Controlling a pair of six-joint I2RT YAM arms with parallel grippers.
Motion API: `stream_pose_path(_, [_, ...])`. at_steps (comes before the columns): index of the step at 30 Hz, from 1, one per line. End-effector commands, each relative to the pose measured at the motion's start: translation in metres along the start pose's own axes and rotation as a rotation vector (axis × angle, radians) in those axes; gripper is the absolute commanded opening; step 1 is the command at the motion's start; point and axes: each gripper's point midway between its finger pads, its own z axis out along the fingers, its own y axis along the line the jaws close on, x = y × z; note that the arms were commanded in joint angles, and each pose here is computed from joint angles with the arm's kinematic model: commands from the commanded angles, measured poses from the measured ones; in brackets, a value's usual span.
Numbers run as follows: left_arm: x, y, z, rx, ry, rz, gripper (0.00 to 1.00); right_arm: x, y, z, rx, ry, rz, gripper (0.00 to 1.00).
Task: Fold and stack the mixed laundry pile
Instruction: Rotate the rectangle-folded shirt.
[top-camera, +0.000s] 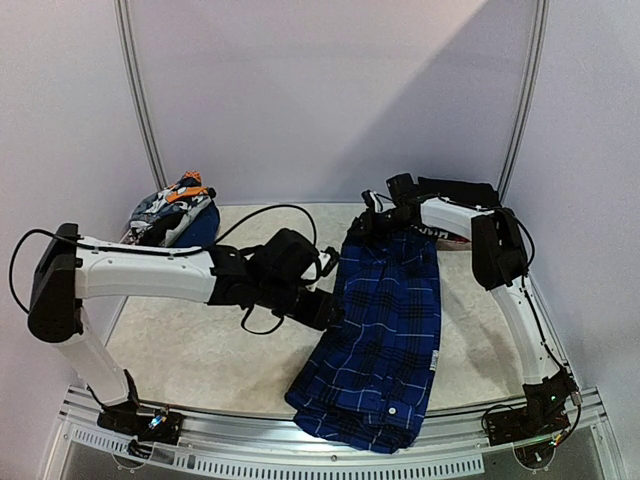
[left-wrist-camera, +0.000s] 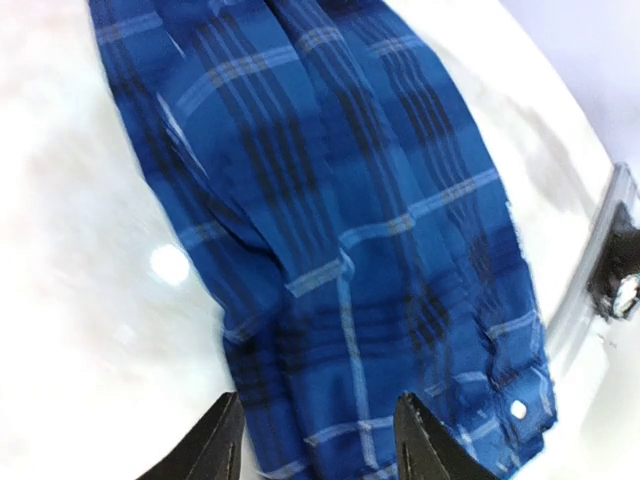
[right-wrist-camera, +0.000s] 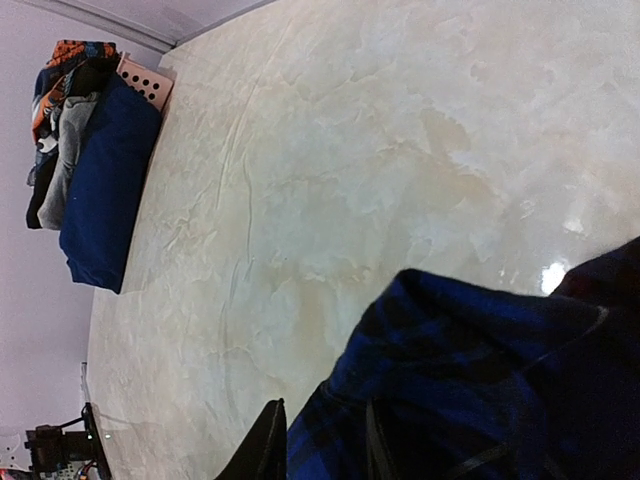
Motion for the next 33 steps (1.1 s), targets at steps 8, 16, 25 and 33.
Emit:
stream_pose_path(8, [-0.073,0.09,0.041,-0.175,-0.041,0.125,0.53,-0.033,0.111,-0.083,-0.094,-0.111,-0.197,0.41])
stream_pose_path(16, [-0.109,0.113,0.083,-0.085,0.012,0.121,0.52,-0.012,0.134,-0.147,-0.026,-0.197,-0.244,0.5])
stream_pose_path(25, [-0.125,0.142,0.127,-0.039,0.067,-0.004,0.51,0.041,0.128,-0.203,0.062,-0.289,-0.236,0.6])
stream_pose_path(33, [-0.122,0.151,0.157,0.013,0.105,-0.08,0.47,0.074,0.118,-0.226,0.111,-0.321,-0.214,0.62])
